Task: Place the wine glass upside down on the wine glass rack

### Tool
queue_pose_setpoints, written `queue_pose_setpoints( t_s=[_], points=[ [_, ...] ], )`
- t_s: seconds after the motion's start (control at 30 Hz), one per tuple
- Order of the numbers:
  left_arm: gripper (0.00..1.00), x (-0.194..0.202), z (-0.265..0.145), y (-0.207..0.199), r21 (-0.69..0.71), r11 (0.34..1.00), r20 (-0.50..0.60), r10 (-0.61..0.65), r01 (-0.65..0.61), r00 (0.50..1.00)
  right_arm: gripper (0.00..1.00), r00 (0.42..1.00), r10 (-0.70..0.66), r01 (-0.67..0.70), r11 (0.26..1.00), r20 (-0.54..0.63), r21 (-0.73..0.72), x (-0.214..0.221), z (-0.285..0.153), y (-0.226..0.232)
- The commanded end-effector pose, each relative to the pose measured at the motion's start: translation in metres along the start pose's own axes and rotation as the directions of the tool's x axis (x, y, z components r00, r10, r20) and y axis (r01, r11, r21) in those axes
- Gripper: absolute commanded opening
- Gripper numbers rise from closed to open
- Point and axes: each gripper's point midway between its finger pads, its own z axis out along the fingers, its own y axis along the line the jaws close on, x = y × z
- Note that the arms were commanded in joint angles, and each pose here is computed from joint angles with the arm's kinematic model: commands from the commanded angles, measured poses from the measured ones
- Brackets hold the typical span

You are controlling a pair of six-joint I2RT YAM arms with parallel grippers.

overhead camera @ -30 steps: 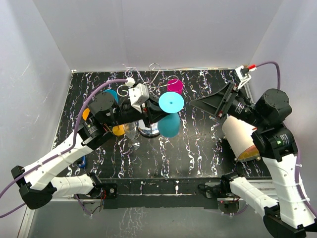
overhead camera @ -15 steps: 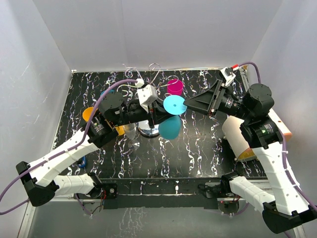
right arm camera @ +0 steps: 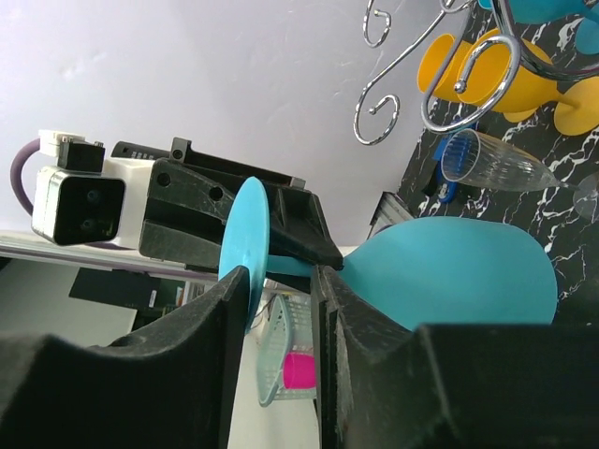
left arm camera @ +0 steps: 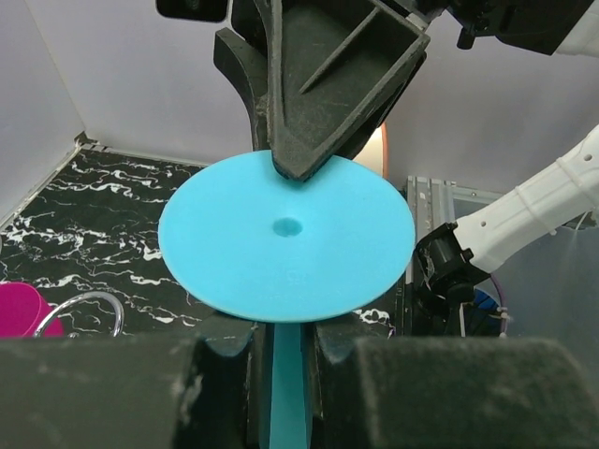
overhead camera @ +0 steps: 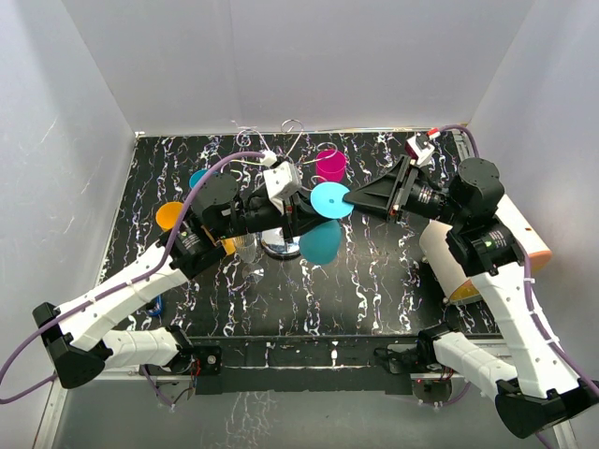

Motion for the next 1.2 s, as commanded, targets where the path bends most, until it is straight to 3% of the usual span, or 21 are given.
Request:
queue_pose_setpoints(
  t_s=[0.0, 0.27, 0.4, 0.47, 0.53, 0.57, 0.63, 0.93, 1.17],
  points=[
    [0.0, -0.006, 0.0, 0.0, 0.003, 1.0, 0.027, 0.027, -0.027, 0.999, 0.29, 1.0, -0.011, 0.01, 0.998, -0.022, -0.056, 0.003, 0.0, 0.011],
    [0.0, 0.005, 0.003, 0.001, 0.009, 1.0, 0.004, 0.016, -0.016, 1.0, 0.23, 0.998, 0.02, -0.024, 0.997, -0.053, -0.078, 0.006, 0.003, 0.014],
    [0.0, 0.008, 0.003, 0.007, -0.033, 0.999, -0.013, -0.007, 0.006, 1.0, 0.0, 0.999, 0.018, -0.021, 0.997, -0.048, -0.08, 0.004, 0.006, 0.014],
    [0.11, 0.009, -0.001, 0.012, -0.081, 0.996, -0.027, -0.048, 0.046, 0.998, 0.0, 1.0, 0.007, -0.008, 0.998, -0.01, -0.055, -0.001, 0.006, 0.012],
    [0.4, 0.012, -0.007, 0.015, -0.119, 0.99, -0.029, -0.082, 0.078, 0.996, 0.0, 1.0, 0.011, -0.011, 0.999, 0.015, -0.033, -0.005, 0.007, 0.008],
    [0.49, 0.015, -0.011, 0.016, -0.139, 0.987, -0.033, -0.091, 0.085, 0.995, 0.0, 1.0, 0.02, -0.019, 0.999, 0.024, -0.025, -0.006, 0.008, 0.005],
    [0.59, 0.019, -0.019, 0.017, -0.17, 0.98, -0.045, -0.107, 0.098, 0.993, 0.0, 0.999, 0.032, -0.032, 0.999, 0.044, -0.008, -0.009, 0.009, 0.0],
    [0.68, 0.001, -0.056, 0.019, -0.283, 0.95, -0.026, -0.145, 0.132, 0.989, 0.0, 0.986, 0.033, -0.06, 0.985, 0.164, 0.162, -0.028, 0.008, -0.031],
    [0.7, -0.021, -0.088, 0.048, -0.496, 0.856, 0.044, -0.143, 0.146, 0.989, 0.0, 0.968, 0.008, -0.066, 0.972, 0.25, 0.224, -0.057, 0.021, -0.05]
  ],
)
